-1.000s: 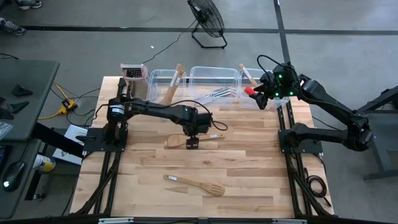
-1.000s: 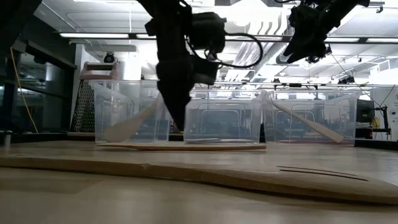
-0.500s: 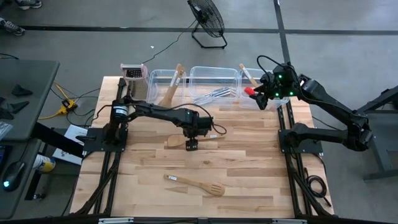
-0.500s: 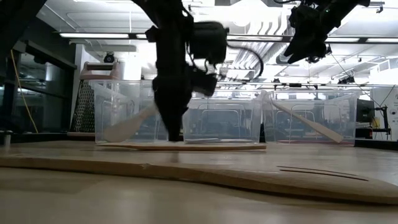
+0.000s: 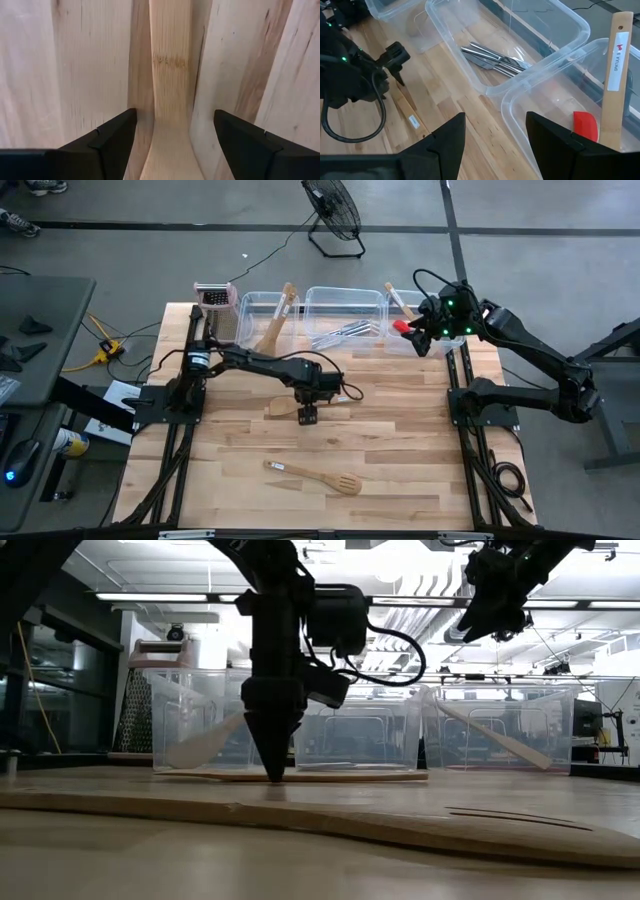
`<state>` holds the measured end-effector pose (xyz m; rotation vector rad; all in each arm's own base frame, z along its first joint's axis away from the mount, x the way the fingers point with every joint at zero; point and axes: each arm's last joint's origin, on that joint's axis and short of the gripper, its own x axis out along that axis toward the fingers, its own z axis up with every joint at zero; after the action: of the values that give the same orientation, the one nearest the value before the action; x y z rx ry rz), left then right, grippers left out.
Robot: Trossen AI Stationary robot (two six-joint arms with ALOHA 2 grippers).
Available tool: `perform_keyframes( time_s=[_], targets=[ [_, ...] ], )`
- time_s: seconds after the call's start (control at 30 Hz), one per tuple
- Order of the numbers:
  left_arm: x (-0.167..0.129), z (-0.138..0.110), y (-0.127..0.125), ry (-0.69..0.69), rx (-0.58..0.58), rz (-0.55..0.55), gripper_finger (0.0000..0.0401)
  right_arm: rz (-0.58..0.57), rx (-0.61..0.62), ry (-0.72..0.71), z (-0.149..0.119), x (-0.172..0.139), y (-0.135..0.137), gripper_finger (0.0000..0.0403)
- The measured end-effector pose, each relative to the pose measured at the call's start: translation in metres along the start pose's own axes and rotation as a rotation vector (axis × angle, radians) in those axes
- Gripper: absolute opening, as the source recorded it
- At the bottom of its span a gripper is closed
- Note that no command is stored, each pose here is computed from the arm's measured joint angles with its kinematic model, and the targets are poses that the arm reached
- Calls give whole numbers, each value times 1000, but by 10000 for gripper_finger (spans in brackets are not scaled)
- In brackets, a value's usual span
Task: Pick & Place Kitchen Items
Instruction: Put the brown serving spoon into the left transparent container
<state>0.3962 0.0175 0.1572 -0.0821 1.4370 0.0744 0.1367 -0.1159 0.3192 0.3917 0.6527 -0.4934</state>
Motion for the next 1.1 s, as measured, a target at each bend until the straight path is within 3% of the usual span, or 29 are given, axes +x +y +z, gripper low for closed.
perform_keyframes(
  time_s=[0.23,0.63,1.1],
  targets=[
    [9,-6,1,11,-3,5,259,0,0,3,0,0,0,200],
    [14,-11,1,35,-3,1,162,-1,1,5,-1,0,0,200],
    [15,-11,0,41,3,0,99,0,1,6,-1,0,0,200]
  ],
)
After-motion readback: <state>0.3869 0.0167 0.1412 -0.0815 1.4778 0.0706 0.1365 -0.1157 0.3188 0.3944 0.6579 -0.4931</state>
